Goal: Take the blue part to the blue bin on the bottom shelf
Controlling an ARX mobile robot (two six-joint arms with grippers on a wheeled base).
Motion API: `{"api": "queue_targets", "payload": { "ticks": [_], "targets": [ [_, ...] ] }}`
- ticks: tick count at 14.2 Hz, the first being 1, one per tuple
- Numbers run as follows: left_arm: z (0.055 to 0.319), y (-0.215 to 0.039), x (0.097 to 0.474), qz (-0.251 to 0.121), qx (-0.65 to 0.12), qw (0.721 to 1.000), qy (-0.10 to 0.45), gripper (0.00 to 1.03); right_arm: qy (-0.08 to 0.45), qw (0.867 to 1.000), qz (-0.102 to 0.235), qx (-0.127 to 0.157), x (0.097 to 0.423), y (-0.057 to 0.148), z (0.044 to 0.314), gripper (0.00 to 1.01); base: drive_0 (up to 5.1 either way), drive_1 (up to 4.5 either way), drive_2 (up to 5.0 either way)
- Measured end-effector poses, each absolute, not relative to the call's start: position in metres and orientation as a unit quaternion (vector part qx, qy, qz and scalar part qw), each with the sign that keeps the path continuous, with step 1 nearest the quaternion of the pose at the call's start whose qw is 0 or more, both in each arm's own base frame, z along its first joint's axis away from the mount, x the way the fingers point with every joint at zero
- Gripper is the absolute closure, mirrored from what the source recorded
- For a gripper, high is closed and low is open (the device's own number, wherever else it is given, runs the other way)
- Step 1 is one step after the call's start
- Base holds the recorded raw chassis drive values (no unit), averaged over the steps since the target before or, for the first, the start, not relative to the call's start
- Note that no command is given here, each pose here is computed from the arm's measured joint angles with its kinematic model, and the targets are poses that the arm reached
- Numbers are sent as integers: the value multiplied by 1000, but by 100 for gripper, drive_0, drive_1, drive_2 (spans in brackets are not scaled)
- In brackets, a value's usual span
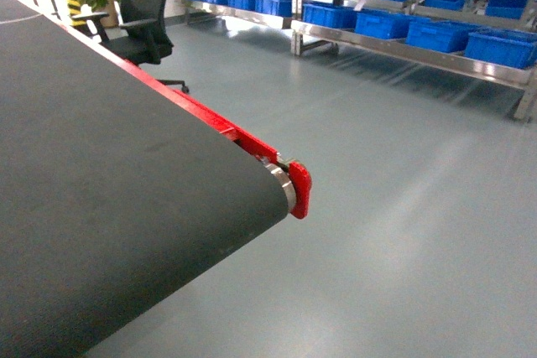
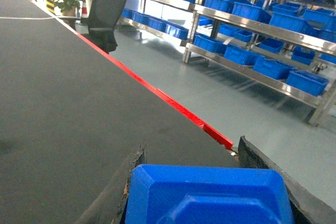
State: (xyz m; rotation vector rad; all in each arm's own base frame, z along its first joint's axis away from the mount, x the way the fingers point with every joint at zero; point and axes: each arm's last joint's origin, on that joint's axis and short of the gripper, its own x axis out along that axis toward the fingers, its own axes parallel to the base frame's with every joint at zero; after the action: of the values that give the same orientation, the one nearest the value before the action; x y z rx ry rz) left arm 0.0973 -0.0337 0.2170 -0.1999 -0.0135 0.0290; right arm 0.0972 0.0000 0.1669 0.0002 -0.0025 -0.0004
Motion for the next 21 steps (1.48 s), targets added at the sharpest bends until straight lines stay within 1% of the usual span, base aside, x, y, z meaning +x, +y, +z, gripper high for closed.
{"api": "queue_targets", "payload": {
  "ticks": [21],
  "targets": [
    [217, -34, 97, 14, -100, 995, -7, 59, -1, 1000, 0, 0, 97, 0, 167, 3, -163, -163, -163]
  ]
}}
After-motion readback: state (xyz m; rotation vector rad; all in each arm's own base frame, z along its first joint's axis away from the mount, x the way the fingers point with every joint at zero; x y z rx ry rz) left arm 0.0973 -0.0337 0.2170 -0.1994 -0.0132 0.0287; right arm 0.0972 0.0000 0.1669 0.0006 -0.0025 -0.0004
